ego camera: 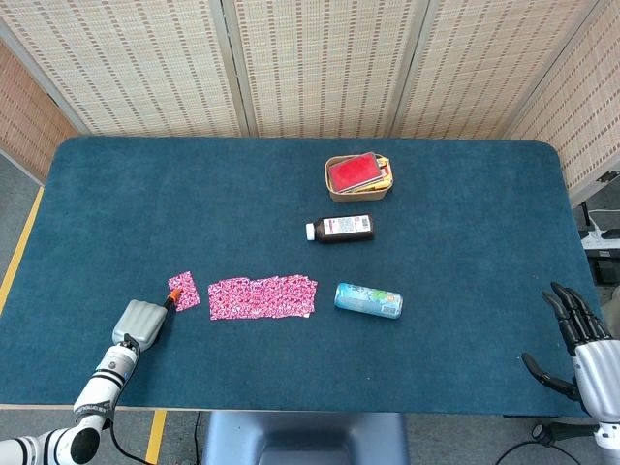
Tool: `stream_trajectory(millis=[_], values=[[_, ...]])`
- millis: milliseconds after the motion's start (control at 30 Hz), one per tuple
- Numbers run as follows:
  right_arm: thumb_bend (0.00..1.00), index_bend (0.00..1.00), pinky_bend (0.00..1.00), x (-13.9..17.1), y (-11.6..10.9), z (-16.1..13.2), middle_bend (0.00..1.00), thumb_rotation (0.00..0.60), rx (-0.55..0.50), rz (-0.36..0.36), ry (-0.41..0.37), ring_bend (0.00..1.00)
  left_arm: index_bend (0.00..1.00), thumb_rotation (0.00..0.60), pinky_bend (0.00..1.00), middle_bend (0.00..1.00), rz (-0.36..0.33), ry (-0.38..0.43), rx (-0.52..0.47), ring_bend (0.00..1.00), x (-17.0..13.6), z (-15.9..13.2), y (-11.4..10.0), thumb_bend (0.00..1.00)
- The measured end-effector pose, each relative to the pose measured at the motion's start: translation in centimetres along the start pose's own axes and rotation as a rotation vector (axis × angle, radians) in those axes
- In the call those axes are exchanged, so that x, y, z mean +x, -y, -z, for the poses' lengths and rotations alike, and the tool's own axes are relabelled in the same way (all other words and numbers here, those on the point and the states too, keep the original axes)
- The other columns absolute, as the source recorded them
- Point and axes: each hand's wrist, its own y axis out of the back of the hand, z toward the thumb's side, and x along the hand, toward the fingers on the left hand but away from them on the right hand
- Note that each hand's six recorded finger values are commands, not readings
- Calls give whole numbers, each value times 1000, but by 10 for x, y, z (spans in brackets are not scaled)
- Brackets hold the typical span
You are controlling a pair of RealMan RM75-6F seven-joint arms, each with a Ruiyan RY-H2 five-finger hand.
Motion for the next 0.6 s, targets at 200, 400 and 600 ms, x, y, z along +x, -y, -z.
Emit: stream_trajectory(millis=[200, 400, 600], values=[[188, 0, 210, 0, 0, 0, 0, 600, 1, 0, 1, 0, 0, 600, 680, 708, 7, -50, 7, 713, -1, 13, 2, 894], [188, 0, 210, 0, 1, 0, 0, 600, 3, -3, 3, 0, 0, 600, 683, 710, 26, -137, -7, 715, -2, 31, 6, 897], [188, 0, 210, 0, 1, 0, 0, 600, 3, -3, 4, 0, 0, 600, 683, 710, -31, -108, -19, 714, -6, 23, -7, 896]])
